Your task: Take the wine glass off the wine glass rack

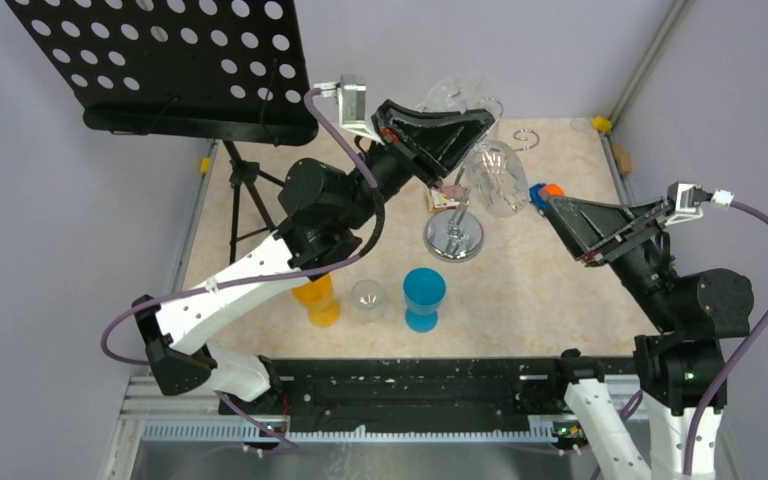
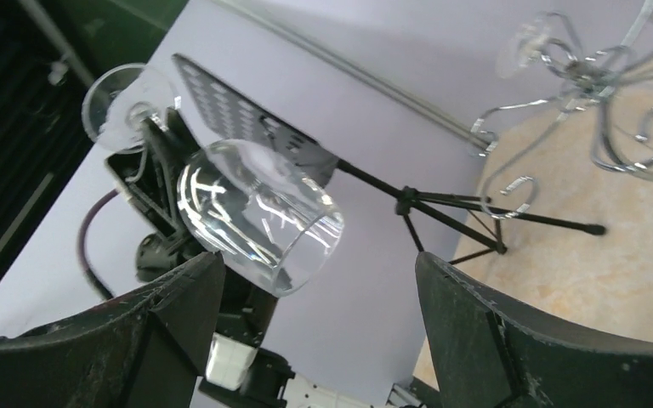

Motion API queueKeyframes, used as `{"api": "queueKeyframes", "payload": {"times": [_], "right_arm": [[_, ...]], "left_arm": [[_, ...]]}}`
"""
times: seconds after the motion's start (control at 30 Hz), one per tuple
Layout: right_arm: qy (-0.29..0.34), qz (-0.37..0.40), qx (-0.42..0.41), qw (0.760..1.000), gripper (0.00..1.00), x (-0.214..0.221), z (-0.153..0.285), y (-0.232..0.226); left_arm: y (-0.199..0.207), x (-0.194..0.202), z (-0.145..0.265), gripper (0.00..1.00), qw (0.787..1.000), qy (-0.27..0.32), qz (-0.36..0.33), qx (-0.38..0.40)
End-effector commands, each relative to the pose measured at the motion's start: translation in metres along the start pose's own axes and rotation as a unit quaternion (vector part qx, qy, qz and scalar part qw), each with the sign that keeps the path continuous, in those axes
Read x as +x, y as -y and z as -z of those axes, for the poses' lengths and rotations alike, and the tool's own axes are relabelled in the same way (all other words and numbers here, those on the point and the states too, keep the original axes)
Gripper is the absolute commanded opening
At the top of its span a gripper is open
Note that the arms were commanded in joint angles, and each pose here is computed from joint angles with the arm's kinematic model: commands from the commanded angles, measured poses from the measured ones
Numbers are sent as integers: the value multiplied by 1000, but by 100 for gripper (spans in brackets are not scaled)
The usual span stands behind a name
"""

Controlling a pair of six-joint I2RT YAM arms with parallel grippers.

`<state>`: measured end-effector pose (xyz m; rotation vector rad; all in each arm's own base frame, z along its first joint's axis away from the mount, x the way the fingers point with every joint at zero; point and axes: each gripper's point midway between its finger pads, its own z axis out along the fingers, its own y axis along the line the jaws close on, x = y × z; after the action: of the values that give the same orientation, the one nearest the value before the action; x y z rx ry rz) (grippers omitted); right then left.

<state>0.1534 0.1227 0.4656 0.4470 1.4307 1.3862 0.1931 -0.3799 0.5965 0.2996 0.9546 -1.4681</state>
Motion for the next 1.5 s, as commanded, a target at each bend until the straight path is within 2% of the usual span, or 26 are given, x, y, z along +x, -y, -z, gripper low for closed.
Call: {"api": "queueKeyframes", "payload": {"times": [0.0, 0.1, 0.3, 0.6, 0.7, 0.93, 1.07, 1.2, 1.3, 1.47], "right_arm": [[-12, 31, -163, 986, 84, -1, 7, -70], [-28, 24, -214, 976, 82, 0, 10, -91], [-54, 17, -226, 973, 77, 1, 5, -100], [-69, 1, -273, 960, 41, 1, 9, -116], [-66, 1, -292, 954, 34, 1, 13, -121], [-45, -18, -327, 944, 33, -7, 20, -132], [-48, -40, -339, 939, 41, -9, 19, -131], [-46, -49, -342, 937, 44, -11, 21, -133], [-46, -56, -347, 935, 42, -12, 21, -135], [-52, -67, -368, 926, 33, -13, 25, -140]], "left_arm": [[37, -67, -5, 0, 991, 106, 68, 47], [36, -72, -9, 0, 988, 123, 76, 48], [44, -66, -13, 0, 985, 123, 91, 82], [57, -50, -17, 0, 980, 105, 100, 137], [62, -46, -15, 0, 977, 98, 109, 155], [77, -48, -7, 0, 964, 119, 114, 211], [88, -48, 0, 0, 951, 140, 98, 258], [101, -37, 3, 0, 945, 122, 54, 298], [101, -29, 3, 0, 946, 111, 30, 304], [103, -13, 5, 0, 940, 99, 22, 327]]}}
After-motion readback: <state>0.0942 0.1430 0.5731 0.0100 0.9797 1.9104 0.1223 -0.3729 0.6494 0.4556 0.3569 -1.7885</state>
